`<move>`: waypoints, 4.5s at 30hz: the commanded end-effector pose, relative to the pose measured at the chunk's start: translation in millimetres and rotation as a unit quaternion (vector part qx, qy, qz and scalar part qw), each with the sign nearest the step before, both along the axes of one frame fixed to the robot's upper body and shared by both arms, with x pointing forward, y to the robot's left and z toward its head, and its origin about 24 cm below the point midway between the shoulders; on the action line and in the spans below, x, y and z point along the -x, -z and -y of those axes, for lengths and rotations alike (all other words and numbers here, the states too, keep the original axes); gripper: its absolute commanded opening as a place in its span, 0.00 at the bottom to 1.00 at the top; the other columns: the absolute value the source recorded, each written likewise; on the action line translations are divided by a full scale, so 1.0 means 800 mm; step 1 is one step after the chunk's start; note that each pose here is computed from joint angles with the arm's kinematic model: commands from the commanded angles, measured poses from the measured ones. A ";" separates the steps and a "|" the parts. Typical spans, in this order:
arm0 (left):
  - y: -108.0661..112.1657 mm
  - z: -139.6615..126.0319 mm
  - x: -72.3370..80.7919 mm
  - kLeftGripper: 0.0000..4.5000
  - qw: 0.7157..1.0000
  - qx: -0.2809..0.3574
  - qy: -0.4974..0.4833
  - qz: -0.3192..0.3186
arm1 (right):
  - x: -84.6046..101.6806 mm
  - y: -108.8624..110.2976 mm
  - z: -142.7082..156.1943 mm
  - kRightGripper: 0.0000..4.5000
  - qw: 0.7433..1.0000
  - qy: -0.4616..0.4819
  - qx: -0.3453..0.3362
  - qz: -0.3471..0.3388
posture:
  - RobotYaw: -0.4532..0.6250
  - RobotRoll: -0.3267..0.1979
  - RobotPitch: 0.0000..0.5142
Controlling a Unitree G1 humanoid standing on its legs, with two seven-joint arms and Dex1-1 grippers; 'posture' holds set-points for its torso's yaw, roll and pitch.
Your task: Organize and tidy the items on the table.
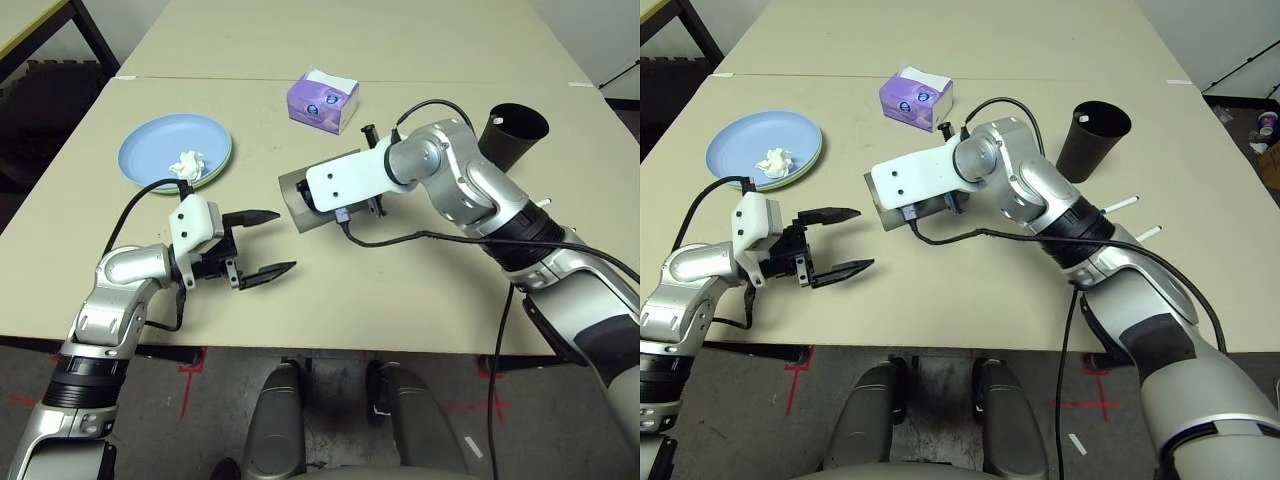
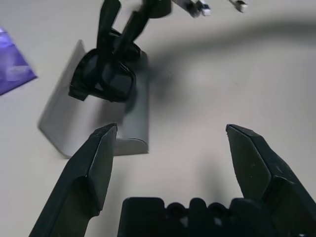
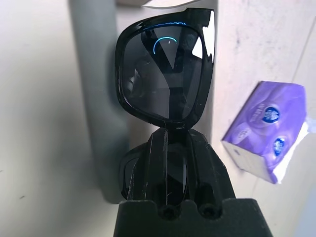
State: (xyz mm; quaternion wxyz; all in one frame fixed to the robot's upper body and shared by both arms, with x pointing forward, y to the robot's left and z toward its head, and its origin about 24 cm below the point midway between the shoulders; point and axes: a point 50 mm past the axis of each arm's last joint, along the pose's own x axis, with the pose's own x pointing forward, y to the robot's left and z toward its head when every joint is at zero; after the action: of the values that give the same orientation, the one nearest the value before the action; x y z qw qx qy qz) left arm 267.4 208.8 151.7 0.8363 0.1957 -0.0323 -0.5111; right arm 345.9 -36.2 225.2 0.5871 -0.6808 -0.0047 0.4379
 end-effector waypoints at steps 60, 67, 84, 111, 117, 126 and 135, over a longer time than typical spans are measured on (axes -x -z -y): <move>-0.006 -0.002 0.004 1.00 0.998 0.027 -0.053 0.004 | 0.001 0.043 -0.021 0.09 0.999 -0.039 0.029 0.005 | 0.50 0.62 0.34; -0.005 -0.002 0.004 1.00 0.998 0.025 -0.054 0.003 | -0.001 0.043 -0.017 0.09 0.999 -0.031 0.034 0.003 | 0.50 0.62 0.34; -0.003 -0.004 0.002 1.00 0.998 0.024 -0.053 0.003 | 0.001 0.041 -0.013 0.09 0.999 -0.029 0.045 -0.003 | 0.49 0.62 0.33; -0.008 -0.007 -0.008 1.00 0.999 0.019 -0.048 0.007 | 0.017 -0.034 0.028 0.99 0.999 0.004 -0.025 -0.034 | 0.46 0.62 0.29; -0.009 -0.008 -0.010 1.00 0.999 0.017 -0.045 0.008 | 0.020 -0.047 0.050 0.99 0.979 0.018 -0.170 -0.114 | 0.45 0.62 0.29; -0.012 -0.009 -0.016 1.00 0.999 0.014 -0.039 0.004 | 0.036 -0.017 0.102 0.99 0.850 0.068 -0.445 -0.275 | 0.42 0.62 0.29; -0.010 -0.011 -0.021 1.00 0.999 0.014 -0.039 0.002 | 0.035 0.045 0.134 0.99 0.756 0.135 -0.592 -0.242 | 0.42 0.62 0.30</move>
State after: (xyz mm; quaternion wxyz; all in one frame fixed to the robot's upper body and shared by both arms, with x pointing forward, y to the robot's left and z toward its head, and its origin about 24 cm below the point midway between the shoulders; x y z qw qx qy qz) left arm 284.2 218.4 160.9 0.8623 0.1776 -0.0362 -0.4728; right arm 316.8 -138.7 191.3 0.8978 -0.0613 -0.0035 0.4361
